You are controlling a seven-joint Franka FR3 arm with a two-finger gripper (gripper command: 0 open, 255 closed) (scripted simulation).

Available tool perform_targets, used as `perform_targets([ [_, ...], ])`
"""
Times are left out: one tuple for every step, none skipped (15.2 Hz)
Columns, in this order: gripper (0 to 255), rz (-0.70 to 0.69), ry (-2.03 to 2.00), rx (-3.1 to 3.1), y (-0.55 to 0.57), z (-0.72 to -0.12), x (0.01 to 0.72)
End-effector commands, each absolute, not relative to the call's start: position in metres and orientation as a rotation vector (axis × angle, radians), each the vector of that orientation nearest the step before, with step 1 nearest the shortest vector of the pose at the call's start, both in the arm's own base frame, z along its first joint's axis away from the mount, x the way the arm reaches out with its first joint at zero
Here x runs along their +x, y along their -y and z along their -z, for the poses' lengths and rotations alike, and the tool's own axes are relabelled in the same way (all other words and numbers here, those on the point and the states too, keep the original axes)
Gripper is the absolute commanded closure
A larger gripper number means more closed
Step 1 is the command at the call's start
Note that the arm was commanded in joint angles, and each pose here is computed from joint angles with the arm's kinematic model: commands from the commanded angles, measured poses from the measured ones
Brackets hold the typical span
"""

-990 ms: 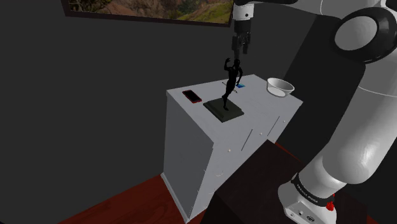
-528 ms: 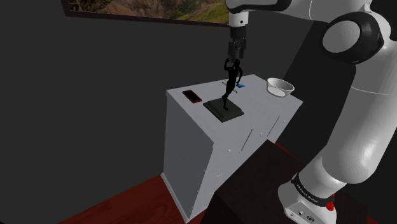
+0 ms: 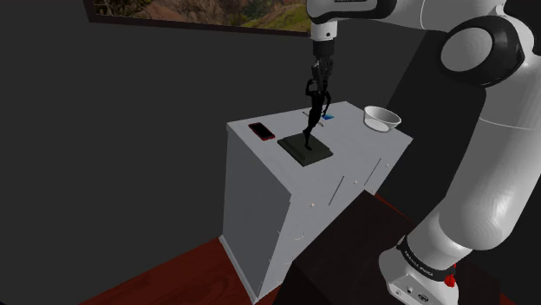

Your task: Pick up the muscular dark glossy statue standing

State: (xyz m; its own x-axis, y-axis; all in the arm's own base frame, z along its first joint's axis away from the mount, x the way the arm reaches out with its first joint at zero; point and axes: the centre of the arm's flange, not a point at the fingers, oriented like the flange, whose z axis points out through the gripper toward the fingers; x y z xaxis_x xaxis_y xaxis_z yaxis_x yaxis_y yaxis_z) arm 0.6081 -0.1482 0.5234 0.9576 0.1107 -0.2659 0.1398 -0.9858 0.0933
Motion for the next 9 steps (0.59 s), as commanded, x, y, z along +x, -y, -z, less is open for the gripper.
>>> perform_targets([
  [255,0.400,-0.193,2.998,0.148,-0.522,0.608],
  [255,0.400,-0.193,2.998,0.148,-0.522,0.608],
  [255,0.400,-0.193,2.998,0.148,-0.523,0.608],
  [255,0.400,-0.193,2.998,0.148,-0.522,0.608],
  [255,0.400,-0.193,2.998,0.148,-0.523,0.608],
  [255,0.400,-0.193,2.998,0.148,-0.528,0.608],
  [255,0.400,-0.193,2.998,0.148,-0.533,0.608],
  [255,0.400,-0.193,2.998,0.148,-0.539,0.608],
  [255,0.400,-0.193,2.998,0.148,-0.544,0.608],
])
